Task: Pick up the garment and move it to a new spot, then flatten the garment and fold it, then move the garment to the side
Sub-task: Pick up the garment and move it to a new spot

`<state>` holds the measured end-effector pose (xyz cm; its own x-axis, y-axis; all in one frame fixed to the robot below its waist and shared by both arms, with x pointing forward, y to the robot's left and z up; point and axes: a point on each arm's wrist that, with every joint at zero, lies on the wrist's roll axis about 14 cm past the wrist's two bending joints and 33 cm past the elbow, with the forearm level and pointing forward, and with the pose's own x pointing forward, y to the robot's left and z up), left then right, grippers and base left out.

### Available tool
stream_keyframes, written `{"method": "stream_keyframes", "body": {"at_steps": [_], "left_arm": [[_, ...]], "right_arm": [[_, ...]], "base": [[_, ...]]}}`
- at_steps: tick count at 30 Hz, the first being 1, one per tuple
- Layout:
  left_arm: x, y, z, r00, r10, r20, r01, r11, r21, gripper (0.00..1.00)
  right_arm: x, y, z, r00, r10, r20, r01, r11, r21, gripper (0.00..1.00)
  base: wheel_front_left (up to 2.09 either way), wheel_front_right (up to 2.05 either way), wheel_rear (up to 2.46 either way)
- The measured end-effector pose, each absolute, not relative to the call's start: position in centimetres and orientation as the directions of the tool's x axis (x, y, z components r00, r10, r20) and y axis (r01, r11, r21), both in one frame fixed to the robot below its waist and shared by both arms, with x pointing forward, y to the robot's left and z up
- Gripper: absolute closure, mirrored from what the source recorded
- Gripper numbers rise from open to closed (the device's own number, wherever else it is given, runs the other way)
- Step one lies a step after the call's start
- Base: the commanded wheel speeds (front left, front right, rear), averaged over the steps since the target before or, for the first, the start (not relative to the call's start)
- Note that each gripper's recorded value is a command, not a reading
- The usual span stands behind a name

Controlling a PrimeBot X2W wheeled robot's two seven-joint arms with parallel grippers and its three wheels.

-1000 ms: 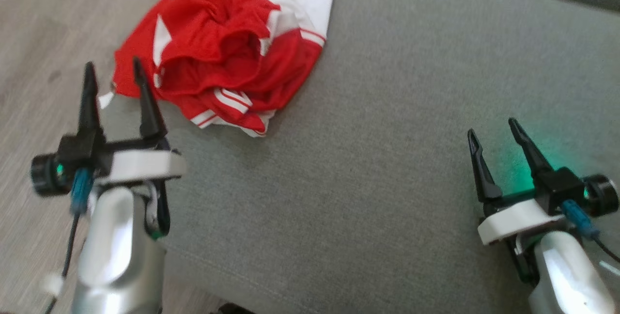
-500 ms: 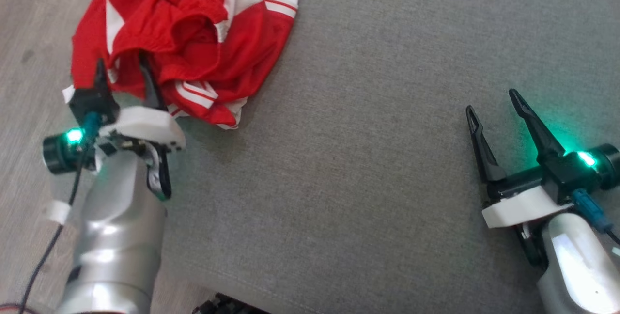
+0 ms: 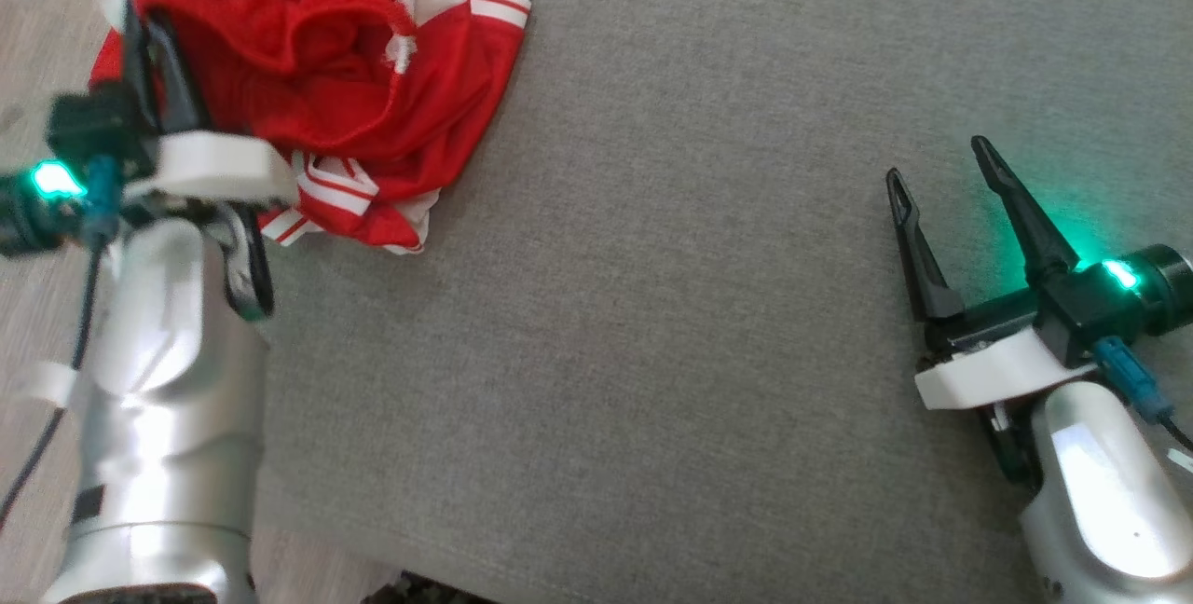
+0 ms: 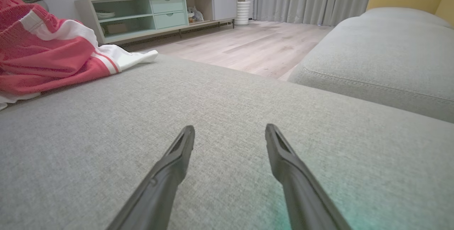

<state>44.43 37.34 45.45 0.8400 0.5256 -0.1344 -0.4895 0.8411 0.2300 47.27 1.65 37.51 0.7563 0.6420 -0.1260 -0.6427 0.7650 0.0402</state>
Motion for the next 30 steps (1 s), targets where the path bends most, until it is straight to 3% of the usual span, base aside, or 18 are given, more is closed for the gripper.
{"method": "stream_keyframes", "body": {"at_steps": [7,12,21,30], "left_arm": [[48.2,34.8,54.0,0.916,0.382,0.119,-0.400,0.882,0.249,1.00],[51.8,29.4,61.8,0.934,0.157,0.320,-0.254,0.923,0.288,1.00],[54.7,17.5,71.2,0.849,-0.188,0.493,-0.012,0.927,0.374,1.00],[53.7,4.1,77.9,0.692,-0.425,0.584,0.231,0.896,0.379,1.00]], "right_arm": [[47.5,0.9,39.3,0.800,0.589,-0.109,-0.587,0.808,0.060,0.00],[46.8,-2.1,41.2,0.862,0.496,-0.102,-0.489,0.868,0.084,0.00],[44.1,-11.3,45.4,0.968,0.248,-0.039,-0.241,0.961,0.136,0.00],[38.5,-20.0,47.6,1.000,-0.011,-0.014,0.013,0.987,0.160,0.00]], "base": [[0.00,0.00,0.00],[0.00,0.00,0.00],[0.00,0.00,0.00],[0.00,0.00,0.00]]}}
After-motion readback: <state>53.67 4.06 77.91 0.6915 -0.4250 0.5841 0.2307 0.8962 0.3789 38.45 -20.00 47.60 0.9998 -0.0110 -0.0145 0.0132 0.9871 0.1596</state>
